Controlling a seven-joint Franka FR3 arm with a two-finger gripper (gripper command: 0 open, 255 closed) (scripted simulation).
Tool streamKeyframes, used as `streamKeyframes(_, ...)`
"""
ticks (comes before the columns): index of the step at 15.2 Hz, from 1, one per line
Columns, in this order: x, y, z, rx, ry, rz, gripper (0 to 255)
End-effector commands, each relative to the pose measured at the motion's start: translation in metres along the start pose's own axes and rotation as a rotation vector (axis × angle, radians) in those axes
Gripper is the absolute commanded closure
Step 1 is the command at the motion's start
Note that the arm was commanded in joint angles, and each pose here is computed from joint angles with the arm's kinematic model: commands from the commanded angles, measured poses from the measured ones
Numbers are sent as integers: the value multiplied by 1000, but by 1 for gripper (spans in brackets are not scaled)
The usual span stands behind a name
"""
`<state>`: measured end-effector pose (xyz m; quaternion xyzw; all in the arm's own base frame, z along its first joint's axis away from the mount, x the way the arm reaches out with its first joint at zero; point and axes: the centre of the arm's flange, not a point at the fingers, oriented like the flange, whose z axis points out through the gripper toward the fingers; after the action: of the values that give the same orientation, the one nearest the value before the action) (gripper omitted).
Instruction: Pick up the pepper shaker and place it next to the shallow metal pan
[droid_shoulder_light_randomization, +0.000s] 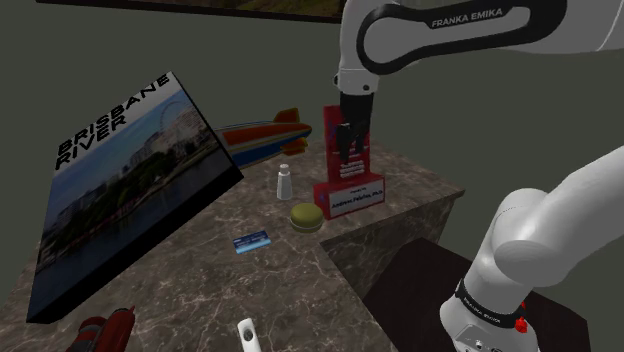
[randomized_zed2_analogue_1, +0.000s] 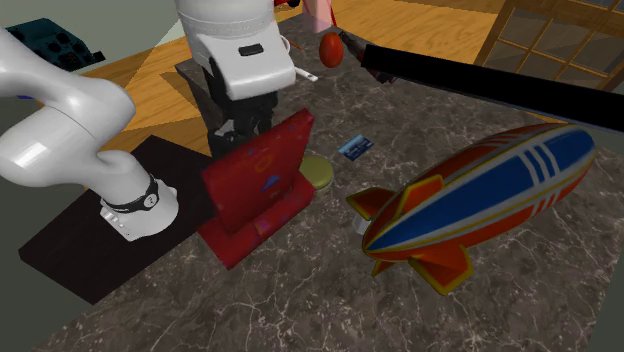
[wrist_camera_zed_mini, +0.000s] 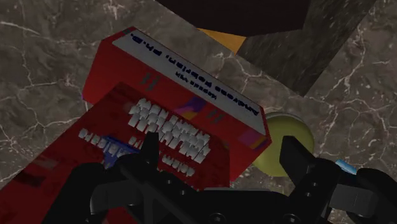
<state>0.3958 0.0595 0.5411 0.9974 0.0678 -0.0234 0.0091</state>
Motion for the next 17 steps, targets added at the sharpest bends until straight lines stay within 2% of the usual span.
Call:
streamKeyframes(1,23,-4,9,-10,10,-12,0)
streamKeyframes(15,188,-49,58,-83,71,-94,0)
streamKeyframes(17,193,-50,65,-85,73,-97,0)
